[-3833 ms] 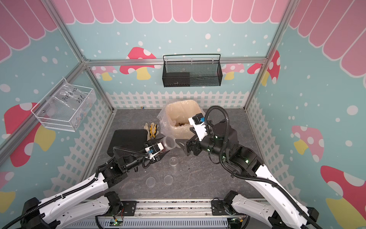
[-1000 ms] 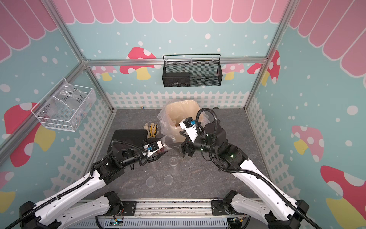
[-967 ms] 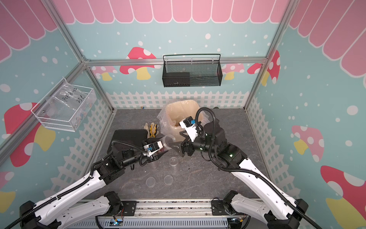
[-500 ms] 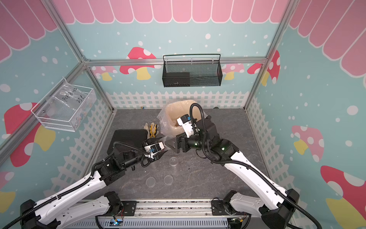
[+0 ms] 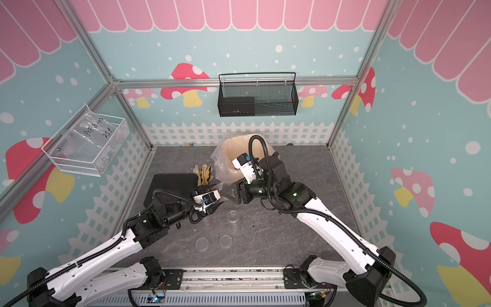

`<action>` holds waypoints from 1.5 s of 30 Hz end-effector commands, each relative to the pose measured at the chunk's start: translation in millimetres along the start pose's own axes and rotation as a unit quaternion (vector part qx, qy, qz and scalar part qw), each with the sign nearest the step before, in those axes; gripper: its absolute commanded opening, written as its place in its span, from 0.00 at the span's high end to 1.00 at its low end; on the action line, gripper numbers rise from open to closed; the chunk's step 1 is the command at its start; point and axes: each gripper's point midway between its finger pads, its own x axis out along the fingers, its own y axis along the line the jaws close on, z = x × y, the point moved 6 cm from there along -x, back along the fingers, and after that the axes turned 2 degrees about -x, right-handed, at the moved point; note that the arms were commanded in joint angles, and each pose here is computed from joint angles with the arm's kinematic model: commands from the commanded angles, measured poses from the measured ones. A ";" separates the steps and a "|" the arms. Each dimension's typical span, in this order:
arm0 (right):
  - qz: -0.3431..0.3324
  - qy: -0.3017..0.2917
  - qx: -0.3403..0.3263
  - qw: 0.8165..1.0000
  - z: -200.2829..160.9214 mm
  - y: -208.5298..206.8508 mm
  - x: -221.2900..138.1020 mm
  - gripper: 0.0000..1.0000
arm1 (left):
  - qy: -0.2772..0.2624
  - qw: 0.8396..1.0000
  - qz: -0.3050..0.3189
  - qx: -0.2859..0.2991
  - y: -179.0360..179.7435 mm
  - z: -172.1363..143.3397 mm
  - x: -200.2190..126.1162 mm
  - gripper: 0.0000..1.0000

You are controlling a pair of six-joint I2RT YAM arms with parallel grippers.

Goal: Empty the moldy dried flower tea in the jars
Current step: Unscrew the lid from the jar.

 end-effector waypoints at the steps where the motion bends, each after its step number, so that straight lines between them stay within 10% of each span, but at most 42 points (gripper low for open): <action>1: 0.022 0.001 -0.128 0.992 7.3 7.4 1.5 0.59 | -0.018 0.998 -0.052 0.001 -9.6 9.1 1.2 0.84; 10: 0.009 0.046 -0.517 0.855 -4.2 4.5 -7.2 0.81 | -0.062 0.970 -0.225 -0.074 -32.8 20.3 -8.4 0.88; 19: -0.002 0.044 -0.644 0.764 -7.1 -0.4 -6.3 0.85 | -0.087 0.943 -0.301 -0.113 -39.1 25.3 -15.6 0.88; 27: 0.012 -0.014 -0.589 0.808 -0.4 12.5 -9.9 0.74 | -0.073 0.957 -0.262 -0.102 -32.6 19.4 -10.9 0.88; 45: 0.003 -0.033 -0.557 0.830 -14.5 13.9 -19.7 0.68 | -0.073 0.960 -0.251 -0.100 -30.7 17.9 -6.6 0.88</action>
